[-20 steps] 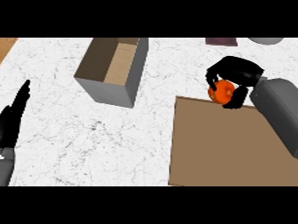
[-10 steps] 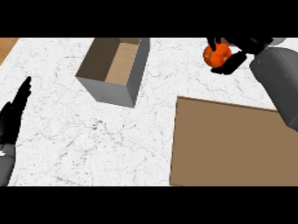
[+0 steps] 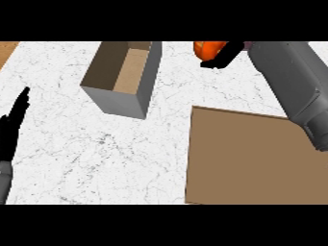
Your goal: Pick the squash from the tray and place it in the cardboard box
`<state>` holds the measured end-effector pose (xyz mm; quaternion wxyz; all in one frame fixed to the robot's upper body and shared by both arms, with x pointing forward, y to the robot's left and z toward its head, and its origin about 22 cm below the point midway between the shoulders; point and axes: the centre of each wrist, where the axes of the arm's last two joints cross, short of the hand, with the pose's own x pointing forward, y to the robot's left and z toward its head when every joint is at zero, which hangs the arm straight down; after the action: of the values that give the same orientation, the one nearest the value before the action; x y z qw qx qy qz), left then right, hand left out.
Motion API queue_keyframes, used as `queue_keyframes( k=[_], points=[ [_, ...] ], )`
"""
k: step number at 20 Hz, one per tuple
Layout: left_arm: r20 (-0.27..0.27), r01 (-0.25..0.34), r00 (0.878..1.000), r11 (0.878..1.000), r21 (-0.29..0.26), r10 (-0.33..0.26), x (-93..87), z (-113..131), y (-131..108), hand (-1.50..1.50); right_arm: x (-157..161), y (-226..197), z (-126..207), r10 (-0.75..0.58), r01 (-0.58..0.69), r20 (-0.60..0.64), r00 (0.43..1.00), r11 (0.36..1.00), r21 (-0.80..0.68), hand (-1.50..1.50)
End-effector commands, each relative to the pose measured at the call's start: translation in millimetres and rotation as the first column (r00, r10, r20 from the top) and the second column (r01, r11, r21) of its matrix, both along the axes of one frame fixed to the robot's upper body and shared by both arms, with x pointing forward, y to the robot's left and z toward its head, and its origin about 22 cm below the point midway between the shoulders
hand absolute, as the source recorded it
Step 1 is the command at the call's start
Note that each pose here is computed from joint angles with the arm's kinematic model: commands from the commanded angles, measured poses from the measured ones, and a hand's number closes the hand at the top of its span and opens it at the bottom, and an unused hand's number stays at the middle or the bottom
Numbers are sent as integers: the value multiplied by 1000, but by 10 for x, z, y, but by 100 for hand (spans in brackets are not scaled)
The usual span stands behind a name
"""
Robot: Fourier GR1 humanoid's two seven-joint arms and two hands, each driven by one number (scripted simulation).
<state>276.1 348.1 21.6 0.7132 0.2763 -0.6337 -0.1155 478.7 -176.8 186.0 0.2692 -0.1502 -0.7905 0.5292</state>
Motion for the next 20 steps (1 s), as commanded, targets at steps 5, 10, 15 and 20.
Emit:
queue_keyframes(
  k=[5, 10, 15, 20],
  points=[
    [-13, -36, 999, 999, -2, 36, 52, -21, 23, 0, -1, 686, 290, 105, -85, -162, 981, 989, 124, 150],
    [6, 19, 1000, 1000, 14, -19, 40, 97, -6, 0, -84, 1174, 407, 72, -34, -234, 970, 986, 162, 150],
    [10, 24, 1000, 1000, -8, -24, 56, 10, -116, 0, -185, 1502, 276, 75, -23, -301, 951, 985, 172, 150],
    [34, 49, 998, 999, 16, -49, 191, 179, -141, 0, -224, 1623, 292, 48, -1, -334, 941, 990, 140, 150]
  ],
)
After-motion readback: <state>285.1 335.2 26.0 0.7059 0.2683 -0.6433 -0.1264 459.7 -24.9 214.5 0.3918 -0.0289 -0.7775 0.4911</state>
